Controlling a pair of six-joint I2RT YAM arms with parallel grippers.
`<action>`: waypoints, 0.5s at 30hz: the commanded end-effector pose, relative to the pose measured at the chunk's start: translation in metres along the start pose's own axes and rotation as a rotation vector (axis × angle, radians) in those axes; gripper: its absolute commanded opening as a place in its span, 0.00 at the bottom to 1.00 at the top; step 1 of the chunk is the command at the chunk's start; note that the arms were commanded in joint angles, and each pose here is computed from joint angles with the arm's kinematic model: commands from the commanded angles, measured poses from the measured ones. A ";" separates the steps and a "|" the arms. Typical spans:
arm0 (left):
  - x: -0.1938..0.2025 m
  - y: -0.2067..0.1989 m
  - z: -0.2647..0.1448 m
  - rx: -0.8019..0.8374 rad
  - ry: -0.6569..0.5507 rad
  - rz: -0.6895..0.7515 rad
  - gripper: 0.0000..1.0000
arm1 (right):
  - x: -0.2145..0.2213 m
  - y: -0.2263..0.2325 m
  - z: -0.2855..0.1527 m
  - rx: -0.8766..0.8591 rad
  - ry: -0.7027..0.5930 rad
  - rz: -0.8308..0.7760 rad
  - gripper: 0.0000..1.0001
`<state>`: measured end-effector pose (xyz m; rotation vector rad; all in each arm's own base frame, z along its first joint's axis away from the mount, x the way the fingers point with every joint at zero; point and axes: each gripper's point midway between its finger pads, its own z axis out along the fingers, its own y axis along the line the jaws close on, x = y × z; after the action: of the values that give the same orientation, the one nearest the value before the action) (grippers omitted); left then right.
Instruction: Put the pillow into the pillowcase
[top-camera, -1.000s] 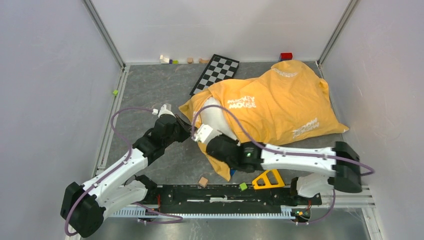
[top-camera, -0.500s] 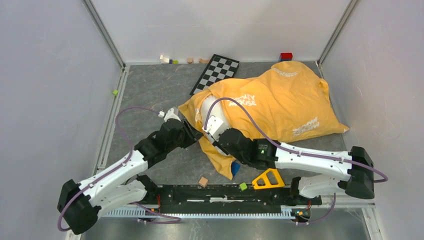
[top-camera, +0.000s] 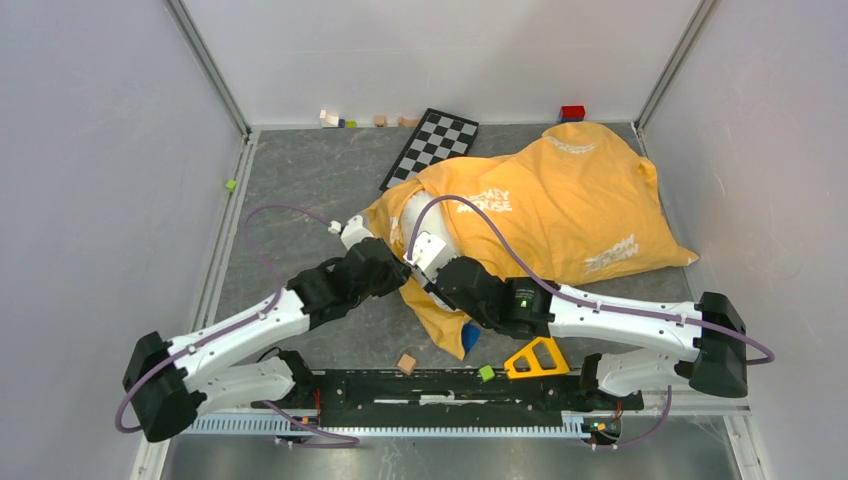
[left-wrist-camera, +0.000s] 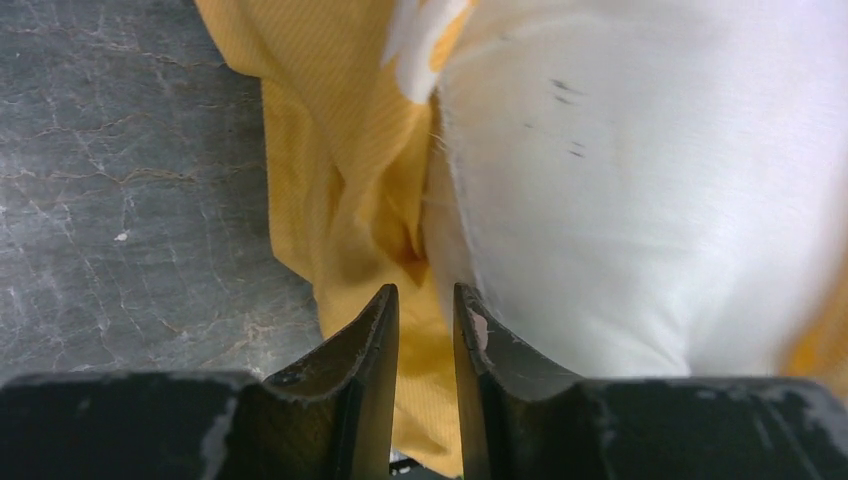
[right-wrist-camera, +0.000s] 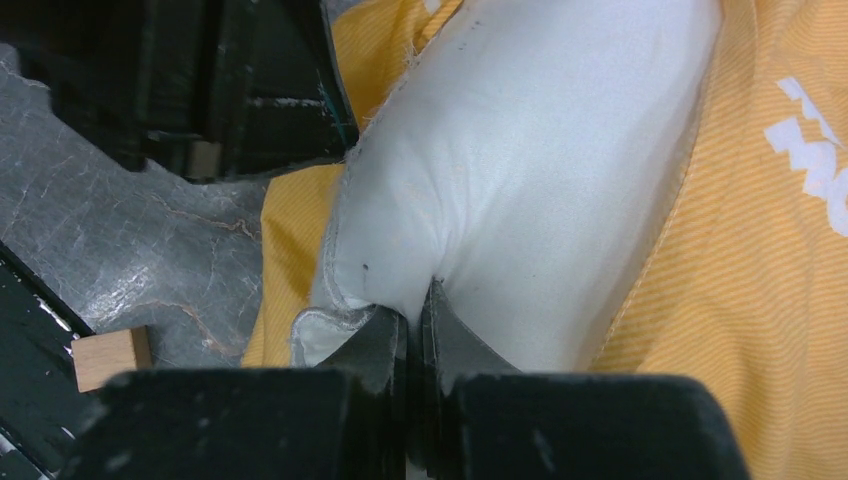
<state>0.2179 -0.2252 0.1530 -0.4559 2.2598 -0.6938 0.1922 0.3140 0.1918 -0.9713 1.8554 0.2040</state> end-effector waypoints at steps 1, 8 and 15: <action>-0.006 -0.002 0.023 -0.048 -0.065 -0.085 0.31 | -0.040 0.001 -0.007 -0.019 -0.120 0.096 0.00; -0.008 -0.014 0.048 -0.069 -0.091 -0.097 0.30 | -0.042 -0.003 -0.012 -0.015 -0.127 0.108 0.00; 0.001 -0.025 0.062 0.007 -0.074 -0.153 0.34 | -0.044 -0.001 -0.012 -0.020 -0.127 0.115 0.00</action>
<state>0.2465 -0.2470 0.1025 -0.5594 2.3057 -0.5725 0.1919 0.3138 0.1921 -0.9627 1.8599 0.2093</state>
